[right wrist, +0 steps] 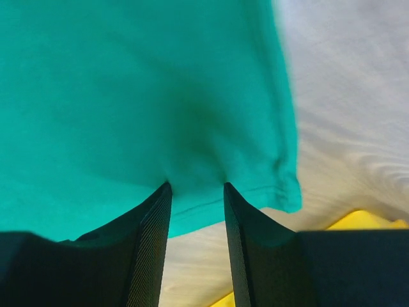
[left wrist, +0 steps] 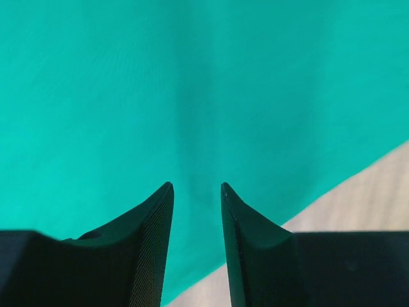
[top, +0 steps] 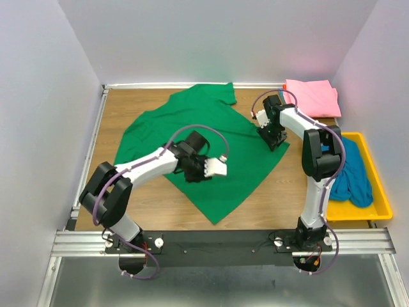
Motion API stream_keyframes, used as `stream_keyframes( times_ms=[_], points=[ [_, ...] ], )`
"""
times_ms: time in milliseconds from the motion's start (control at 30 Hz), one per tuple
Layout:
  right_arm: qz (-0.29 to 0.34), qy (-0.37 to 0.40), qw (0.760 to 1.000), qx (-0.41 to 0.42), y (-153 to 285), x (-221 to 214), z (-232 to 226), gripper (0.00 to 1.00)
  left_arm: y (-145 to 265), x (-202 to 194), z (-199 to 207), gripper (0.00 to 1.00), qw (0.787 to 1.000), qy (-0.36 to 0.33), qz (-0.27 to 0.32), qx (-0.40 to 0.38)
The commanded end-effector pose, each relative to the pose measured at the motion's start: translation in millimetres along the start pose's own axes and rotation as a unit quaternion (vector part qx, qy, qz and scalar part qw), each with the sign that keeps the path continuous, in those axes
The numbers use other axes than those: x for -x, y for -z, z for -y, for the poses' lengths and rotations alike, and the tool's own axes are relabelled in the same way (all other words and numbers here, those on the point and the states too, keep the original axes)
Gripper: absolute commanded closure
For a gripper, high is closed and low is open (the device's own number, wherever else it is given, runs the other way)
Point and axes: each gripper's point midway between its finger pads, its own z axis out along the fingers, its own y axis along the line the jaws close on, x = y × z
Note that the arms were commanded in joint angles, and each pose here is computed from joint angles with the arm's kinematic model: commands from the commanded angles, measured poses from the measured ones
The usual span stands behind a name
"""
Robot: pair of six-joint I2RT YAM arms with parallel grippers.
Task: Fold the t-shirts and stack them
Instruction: Flatten out the tshirt
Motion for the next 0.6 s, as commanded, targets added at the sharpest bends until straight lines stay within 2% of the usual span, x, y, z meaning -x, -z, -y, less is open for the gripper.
stream_keyframes(
  times_ms=[0,200,300,433,567],
  points=[
    [-0.011,-0.015,1.000,0.005,-16.4,6.2,8.2,0.55,-26.8,9.5,41.4,0.58,0.998,-0.037,-0.013,-0.047],
    [-0.015,-0.005,1.000,-0.013,-34.9,21.2,24.0,0.55,-63.4,17.7,91.1,0.64,0.990,-0.081,-0.046,-0.105],
    [-0.014,0.001,1.000,-0.024,-47.5,33.2,34.5,0.56,-80.5,34.1,109.0,0.66,0.985,-0.102,-0.047,-0.132],
    [-0.011,0.004,0.999,-0.037,-71.3,52.3,48.3,0.56,-101.9,76.8,125.3,0.68,0.980,-0.117,-0.023,-0.157],
    [0.042,0.003,0.997,-0.068,-64.8,100.0,74.2,0.56,-118.7,135.1,143.4,0.69,0.972,-0.131,0.026,-0.192]
  ],
)
